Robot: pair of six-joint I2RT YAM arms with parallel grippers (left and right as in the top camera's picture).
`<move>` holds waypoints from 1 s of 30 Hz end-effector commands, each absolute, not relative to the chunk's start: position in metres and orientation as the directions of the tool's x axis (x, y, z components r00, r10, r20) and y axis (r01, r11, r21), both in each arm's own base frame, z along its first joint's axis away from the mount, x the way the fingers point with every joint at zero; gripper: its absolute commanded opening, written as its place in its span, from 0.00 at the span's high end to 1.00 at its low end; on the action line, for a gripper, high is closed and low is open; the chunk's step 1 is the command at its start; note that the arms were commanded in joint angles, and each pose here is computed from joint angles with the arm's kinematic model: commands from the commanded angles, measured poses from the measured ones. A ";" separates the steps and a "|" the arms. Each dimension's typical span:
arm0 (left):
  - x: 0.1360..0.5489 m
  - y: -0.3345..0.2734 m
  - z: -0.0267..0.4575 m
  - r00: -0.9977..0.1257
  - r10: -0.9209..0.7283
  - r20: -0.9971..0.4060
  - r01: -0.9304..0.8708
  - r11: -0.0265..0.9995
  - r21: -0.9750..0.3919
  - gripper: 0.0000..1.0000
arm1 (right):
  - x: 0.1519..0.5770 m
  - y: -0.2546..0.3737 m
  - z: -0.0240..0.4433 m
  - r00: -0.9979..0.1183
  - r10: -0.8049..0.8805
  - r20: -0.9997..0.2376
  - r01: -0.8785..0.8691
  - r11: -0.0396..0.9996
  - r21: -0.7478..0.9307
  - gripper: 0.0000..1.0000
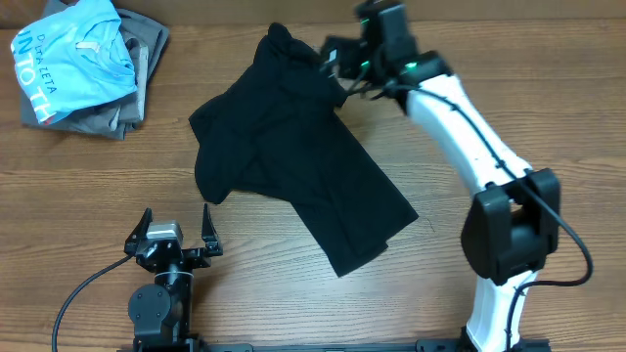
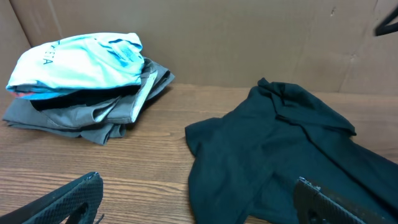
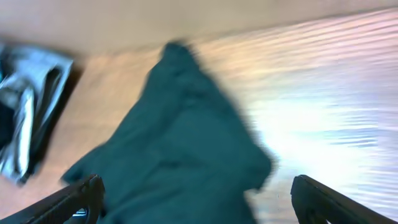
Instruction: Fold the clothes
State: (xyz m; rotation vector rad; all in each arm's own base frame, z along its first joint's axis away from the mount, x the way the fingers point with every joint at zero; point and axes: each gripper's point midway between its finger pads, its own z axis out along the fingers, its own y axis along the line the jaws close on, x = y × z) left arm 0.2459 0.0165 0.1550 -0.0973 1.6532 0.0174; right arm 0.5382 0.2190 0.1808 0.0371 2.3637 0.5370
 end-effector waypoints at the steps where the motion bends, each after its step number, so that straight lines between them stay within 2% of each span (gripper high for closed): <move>1: 0.246 0.016 0.156 -0.076 -0.038 -0.996 -0.069 0.997 -0.033 0.00 | 0.546 0.212 0.177 -0.754 0.185 -0.631 -0.106 0.913 0.394 0.00; 11: 0.246 0.016 0.156 -0.076 -0.038 -0.996 -0.069 0.997 -0.033 0.00 | 0.546 0.219 0.090 -0.853 0.161 -0.496 -0.072 0.906 0.418 0.48; 19: 0.246 0.016 0.156 -0.076 -0.038 -0.996 -0.069 0.997 -0.033 0.00 | 0.539 0.226 0.054 -0.896 0.182 -0.404 -0.025 0.889 0.457 0.48; 30: 0.246 0.016 0.156 -0.076 -0.038 -0.996 -0.069 0.997 -0.033 0.00 | 0.534 0.228 0.026 -0.916 0.178 -0.358 -0.004 0.892 0.453 0.44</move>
